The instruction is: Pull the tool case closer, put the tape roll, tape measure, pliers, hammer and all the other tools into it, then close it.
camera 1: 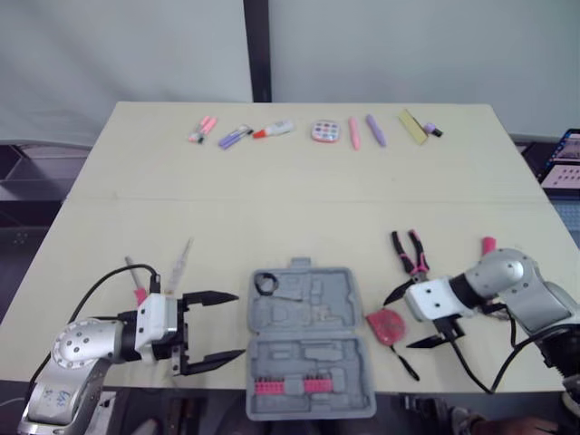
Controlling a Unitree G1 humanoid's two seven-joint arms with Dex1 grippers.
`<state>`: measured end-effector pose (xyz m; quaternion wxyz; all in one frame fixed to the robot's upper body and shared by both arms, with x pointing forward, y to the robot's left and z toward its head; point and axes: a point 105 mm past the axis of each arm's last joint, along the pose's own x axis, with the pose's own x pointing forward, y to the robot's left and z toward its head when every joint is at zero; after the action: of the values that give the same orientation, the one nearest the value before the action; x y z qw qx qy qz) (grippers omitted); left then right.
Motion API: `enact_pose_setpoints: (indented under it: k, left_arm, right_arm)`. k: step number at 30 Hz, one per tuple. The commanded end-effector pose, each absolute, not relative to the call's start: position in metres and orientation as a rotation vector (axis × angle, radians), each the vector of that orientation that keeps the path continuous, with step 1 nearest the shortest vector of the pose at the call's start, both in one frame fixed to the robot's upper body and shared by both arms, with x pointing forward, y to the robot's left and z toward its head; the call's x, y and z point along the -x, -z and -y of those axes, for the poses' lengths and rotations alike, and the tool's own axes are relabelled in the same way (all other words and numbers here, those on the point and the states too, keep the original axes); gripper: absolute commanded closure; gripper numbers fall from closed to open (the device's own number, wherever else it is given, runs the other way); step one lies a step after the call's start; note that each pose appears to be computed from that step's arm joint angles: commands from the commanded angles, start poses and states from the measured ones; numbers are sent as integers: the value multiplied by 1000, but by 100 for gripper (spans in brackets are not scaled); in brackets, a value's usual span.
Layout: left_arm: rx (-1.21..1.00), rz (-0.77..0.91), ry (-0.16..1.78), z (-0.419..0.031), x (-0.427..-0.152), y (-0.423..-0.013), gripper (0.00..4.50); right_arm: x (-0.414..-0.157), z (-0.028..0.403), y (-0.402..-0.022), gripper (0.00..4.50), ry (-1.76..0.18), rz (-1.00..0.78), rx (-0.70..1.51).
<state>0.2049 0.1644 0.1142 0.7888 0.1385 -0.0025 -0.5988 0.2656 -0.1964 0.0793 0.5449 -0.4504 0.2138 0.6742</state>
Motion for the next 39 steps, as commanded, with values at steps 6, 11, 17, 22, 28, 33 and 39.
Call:
enact_pose_setpoints:
  k: [6,11,17,22,28,33,39]
  left_arm:
    - [-328,28,1288,-166,-200,-120,0]
    - [-330,28,1281,-167,-199,-121,0]
    - [-332,24,1273,-167,-197,-122,0]
    - [-334,19,1266,-166,-195,-124,0]
    - [-335,15,1263,-164,-193,-127,0]
    - [-336,17,1266,-163,-194,-128,0]
    - [-333,15,1268,-162,-194,-128,0]
  right_arm:
    - [-271,184,-74,5,-1640,-456,1091]
    - [-275,180,-68,5,-1648,-447,1096]
    - [-280,179,-62,5,-1649,-444,1107]
    - [-282,184,-60,5,-1645,-452,1102]
    - [-282,187,-61,5,-1639,-457,1087]
    - [-282,188,-62,29,-1644,-447,1087]
    - [-281,187,-64,154,-1651,-436,1091]
